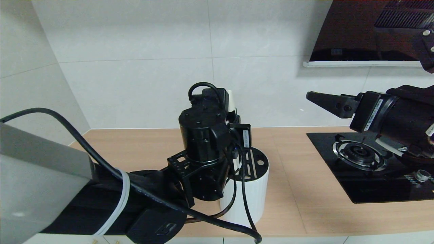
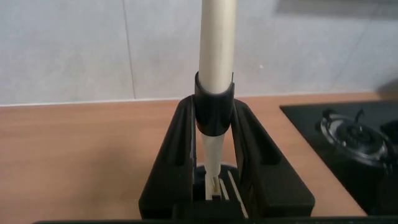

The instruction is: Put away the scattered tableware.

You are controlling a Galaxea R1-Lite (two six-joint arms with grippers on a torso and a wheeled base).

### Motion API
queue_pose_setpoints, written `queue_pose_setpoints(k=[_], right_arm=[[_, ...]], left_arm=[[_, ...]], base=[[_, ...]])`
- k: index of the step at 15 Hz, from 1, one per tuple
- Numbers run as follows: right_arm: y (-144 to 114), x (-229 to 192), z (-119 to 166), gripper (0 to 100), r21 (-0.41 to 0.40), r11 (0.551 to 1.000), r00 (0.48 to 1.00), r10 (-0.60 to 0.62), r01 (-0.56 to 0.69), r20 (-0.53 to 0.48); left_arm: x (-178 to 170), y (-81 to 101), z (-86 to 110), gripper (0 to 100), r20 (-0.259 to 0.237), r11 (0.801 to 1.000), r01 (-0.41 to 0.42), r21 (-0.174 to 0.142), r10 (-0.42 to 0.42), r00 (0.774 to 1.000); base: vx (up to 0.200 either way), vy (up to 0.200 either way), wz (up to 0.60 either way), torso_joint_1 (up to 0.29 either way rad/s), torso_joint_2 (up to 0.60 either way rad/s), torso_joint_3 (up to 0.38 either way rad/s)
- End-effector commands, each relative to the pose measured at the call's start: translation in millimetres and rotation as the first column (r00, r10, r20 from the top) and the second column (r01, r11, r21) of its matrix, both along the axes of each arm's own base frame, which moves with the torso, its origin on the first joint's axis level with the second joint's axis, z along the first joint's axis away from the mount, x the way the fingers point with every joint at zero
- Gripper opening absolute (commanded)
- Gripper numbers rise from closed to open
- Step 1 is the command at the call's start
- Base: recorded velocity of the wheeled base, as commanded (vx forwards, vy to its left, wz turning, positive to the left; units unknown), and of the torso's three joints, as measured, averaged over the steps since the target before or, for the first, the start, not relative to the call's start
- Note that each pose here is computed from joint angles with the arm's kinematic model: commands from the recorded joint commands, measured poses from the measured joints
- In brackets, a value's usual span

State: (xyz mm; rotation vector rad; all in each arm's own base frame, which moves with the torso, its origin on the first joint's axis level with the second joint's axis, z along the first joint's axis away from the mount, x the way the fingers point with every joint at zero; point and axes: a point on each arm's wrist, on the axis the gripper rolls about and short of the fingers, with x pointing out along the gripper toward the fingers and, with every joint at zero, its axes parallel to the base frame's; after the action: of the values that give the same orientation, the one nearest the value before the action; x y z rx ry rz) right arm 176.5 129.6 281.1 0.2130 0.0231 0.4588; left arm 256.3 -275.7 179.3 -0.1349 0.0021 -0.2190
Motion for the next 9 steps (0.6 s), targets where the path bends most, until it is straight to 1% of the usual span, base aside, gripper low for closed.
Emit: queue_pose_setpoints(k=[1, 2, 4, 7, 8, 9], right_arm=[[0.4, 0.4, -0.3, 100, -0.001, 1.0, 1.0, 0.001, -0.001, -0.001], [0.4, 0.4, -0.3, 100, -0.001, 1.0, 1.0, 0.001, -0.001, -0.001], [0.7, 0.8, -0.8, 100, -0.003, 1.0, 1.0, 0.001, -0.001, -0.004], [0.7, 0.8, -0.8, 100, -0.003, 1.0, 1.0, 0.001, -0.001, -0.004], [0.7, 0.8, -0.8, 100, -0.003, 1.0, 1.0, 0.001, -0.001, -0.004], [0.7, 0.8, -0.8, 100, -0.003, 1.0, 1.0, 0.001, -0.001, -0.004]], left_arm=[[0.7, -1.6, -7.4, 0, -0.016, 1.0, 0.001, 0.017, -0.001, 1.0], [0.9, -2.6, -17.2, 0, -0.035, 0.999, 0.002, 0.041, 0.0, 0.999], [1.4, -5.9, -28.8, 0, -0.057, 0.998, 0.007, 0.067, -0.004, 0.998], [0.6, -8.7, -39.3, 0, -0.078, 0.996, 0.015, 0.091, -0.008, 0.997], [0.1, -9.0, -44.5, 0, -0.089, 0.994, 0.018, 0.104, -0.008, 0.996], [-0.6, -9.0, -45.2, 0, -0.091, 0.994, 0.019, 0.106, -0.01, 0.996]], base=[[0.0, 0.0, 0.0, 0.0, 0.0, 0.0], [0.0, 0.0, 0.0, 0.0, 0.0, 0.0], [0.0, 0.0, 0.0, 0.0, 0.0, 0.0], [0.0, 0.0, 0.0, 0.0, 0.0, 0.0], [0.0, 0.0, 0.0, 0.0, 0.0, 0.0], [0.0, 0.0, 0.0, 0.0, 0.0, 0.0]])
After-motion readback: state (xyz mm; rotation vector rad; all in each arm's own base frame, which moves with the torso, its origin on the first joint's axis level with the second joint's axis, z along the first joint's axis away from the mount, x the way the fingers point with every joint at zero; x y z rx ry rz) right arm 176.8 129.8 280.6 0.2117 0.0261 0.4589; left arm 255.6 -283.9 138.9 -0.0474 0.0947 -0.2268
